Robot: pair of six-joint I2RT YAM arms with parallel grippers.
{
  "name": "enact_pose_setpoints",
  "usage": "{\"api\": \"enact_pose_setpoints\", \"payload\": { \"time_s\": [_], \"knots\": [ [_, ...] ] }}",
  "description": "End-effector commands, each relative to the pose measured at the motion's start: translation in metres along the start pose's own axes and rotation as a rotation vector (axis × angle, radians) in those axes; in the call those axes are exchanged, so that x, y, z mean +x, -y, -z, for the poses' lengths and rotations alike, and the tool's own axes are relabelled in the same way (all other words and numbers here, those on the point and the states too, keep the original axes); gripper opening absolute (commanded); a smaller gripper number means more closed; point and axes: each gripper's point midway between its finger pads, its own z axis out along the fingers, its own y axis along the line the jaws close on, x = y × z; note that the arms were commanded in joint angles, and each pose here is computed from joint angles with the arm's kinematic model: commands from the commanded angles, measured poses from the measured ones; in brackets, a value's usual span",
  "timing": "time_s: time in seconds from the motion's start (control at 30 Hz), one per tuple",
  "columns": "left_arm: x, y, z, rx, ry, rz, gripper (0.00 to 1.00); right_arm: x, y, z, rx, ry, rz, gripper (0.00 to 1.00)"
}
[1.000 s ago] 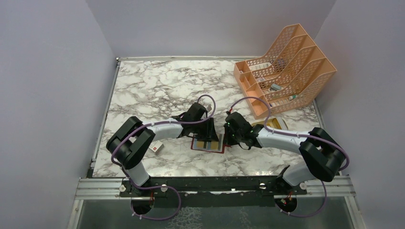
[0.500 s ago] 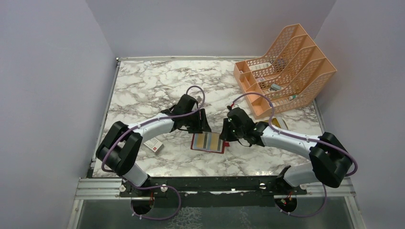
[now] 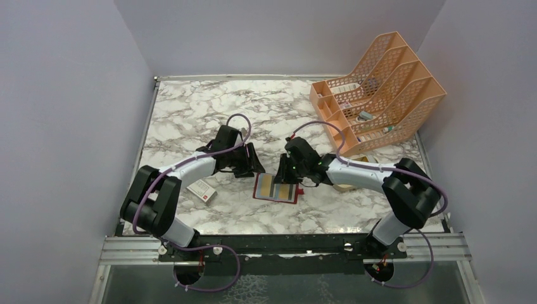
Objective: Put the credit cards into the card holder
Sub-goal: Turn over the card slot in the card holder.
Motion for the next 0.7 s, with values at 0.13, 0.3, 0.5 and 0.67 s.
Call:
{"api": "enact_pose_setpoints", "payload": {
  "time_s": [0.13, 0.3, 0.5, 0.67],
  "knots": [
    [0.004, 0.006, 0.005, 0.083, -0.023, -0.024, 0.54, 0.005, -0.005, -0.018, 0.032, -0.048, 0.002, 0.16],
    [0.007, 0.006, 0.005, 0.087, -0.03, -0.034, 0.54, 0.016, 0.012, -0.027, 0.095, -0.081, 0.004, 0.11],
    [0.01, 0.014, 0.006, 0.146, -0.038, -0.031, 0.55, 0.024, 0.036, -0.031, 0.206, -0.089, 0.023, 0.02],
    [0.013, 0.012, 0.003, 0.152, -0.046, -0.025, 0.56, 0.029, 0.045, -0.033, 0.233, -0.094, 0.022, 0.01]
  ]
}}
